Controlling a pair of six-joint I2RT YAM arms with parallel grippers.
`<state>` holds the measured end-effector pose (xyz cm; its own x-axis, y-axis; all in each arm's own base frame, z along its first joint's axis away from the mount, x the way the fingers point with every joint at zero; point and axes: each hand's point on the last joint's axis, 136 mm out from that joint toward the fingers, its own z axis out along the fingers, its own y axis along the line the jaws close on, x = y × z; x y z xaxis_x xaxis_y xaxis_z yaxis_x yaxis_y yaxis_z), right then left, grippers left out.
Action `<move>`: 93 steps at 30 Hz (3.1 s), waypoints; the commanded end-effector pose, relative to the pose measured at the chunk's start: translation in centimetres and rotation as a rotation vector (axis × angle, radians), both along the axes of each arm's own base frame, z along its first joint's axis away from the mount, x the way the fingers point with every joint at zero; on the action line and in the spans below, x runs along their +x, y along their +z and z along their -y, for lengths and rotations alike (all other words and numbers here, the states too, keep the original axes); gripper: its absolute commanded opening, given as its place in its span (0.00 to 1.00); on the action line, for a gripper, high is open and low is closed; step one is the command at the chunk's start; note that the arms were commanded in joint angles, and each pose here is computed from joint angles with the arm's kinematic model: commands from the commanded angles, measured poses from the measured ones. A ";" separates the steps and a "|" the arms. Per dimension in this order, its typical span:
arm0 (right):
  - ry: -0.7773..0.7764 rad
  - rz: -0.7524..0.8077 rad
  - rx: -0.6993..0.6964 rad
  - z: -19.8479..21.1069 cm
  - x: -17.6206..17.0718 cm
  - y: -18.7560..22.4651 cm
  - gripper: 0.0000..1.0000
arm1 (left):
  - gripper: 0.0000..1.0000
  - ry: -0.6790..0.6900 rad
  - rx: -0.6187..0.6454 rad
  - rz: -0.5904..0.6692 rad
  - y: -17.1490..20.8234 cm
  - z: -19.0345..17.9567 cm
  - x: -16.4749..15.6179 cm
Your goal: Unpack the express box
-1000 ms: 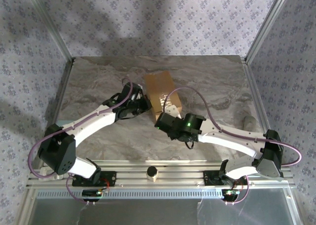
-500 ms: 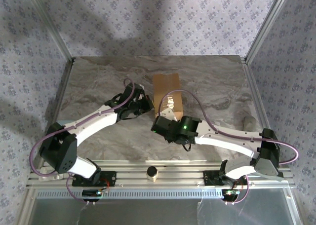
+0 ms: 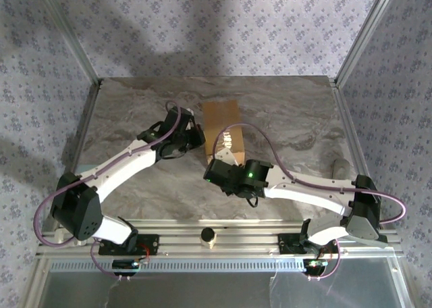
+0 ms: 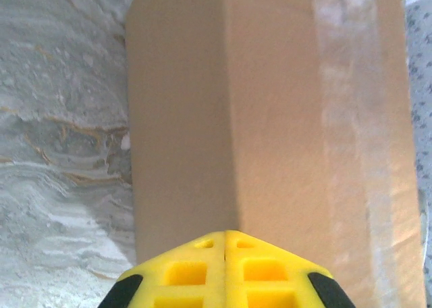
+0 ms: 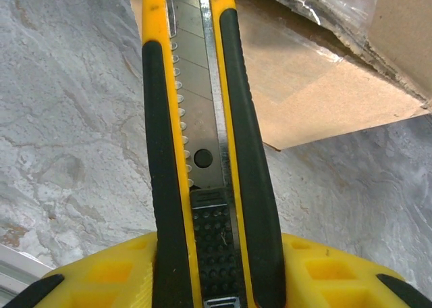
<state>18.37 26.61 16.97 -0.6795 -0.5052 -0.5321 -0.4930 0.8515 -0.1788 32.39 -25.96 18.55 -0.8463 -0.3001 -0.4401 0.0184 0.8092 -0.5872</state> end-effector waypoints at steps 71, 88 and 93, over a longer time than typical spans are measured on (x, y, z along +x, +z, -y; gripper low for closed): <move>-0.390 0.059 0.301 10.2 8.1 2.8 0.00 | 0.03 0.080 -0.041 0.019 3.0 -2.7 5.0; -0.434 0.034 0.360 7.0 13.0 -2.4 0.00 | 0.02 0.084 0.004 -0.038 -1.8 -2.2 8.2; -0.460 0.034 0.385 5.8 12.5 -3.1 0.00 | 0.02 0.076 -0.002 -0.035 -2.3 -1.6 9.0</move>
